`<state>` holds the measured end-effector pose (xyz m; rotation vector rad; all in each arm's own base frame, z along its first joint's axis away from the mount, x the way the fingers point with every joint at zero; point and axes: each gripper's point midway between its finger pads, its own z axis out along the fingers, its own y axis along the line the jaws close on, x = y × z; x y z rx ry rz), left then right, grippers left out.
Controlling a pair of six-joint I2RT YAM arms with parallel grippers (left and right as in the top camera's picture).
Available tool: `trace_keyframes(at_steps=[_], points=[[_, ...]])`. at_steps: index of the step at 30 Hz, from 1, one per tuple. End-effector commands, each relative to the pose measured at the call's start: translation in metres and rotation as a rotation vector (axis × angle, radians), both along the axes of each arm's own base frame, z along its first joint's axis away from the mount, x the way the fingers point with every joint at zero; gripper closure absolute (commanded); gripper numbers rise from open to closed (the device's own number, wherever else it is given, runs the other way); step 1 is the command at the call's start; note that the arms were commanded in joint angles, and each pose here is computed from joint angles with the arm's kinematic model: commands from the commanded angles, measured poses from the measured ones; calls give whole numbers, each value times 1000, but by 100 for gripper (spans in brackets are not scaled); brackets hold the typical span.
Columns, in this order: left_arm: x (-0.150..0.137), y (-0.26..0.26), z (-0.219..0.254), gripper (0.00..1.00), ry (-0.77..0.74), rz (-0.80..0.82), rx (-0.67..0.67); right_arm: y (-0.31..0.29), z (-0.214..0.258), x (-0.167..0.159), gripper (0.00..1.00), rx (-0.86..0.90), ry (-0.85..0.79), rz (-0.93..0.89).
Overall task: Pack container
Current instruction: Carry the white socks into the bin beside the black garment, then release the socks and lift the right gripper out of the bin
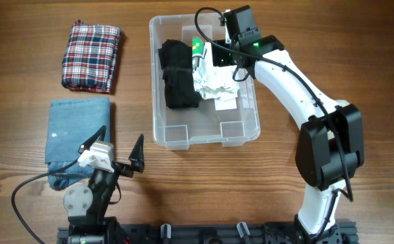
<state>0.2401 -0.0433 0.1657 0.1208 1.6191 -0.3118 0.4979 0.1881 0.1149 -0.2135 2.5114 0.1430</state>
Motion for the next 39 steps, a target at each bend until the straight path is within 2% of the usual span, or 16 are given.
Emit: trace_keyframes(at_steps=[1, 4, 6, 8, 10, 17, 28, 35, 39], points=[[0, 0, -1, 0, -4, -2, 14, -6, 37, 6, 38, -3, -84, -18], [0, 0, -1, 0, -4, -1, 14, 19, 52, -1, 54, 103, -87, 68], [0, 0, -1, 0, -4, -1, 14, 45, 56, -9, 69, 181, -75, 149], [0, 0, -1, 0, -4, -1, 14, 55, 54, -13, 78, 184, -72, 171], [0, 0, -1, 0, -4, -1, 14, 66, 51, -16, 82, 186, -73, 192], [0, 0, -1, 0, -4, -2, 14, 92, 27, -21, 83, 125, -74, 210], [0, 0, -1, 0, -4, -1, 14, 107, -46, -26, 83, 75, 40, 233], [0, 0, -1, 0, -4, -2, 14, 86, -55, -16, 83, -36, 7, 155], [0, 0, -1, 0, -4, -2, 14, 84, -55, -15, 83, -59, 1, 168]])
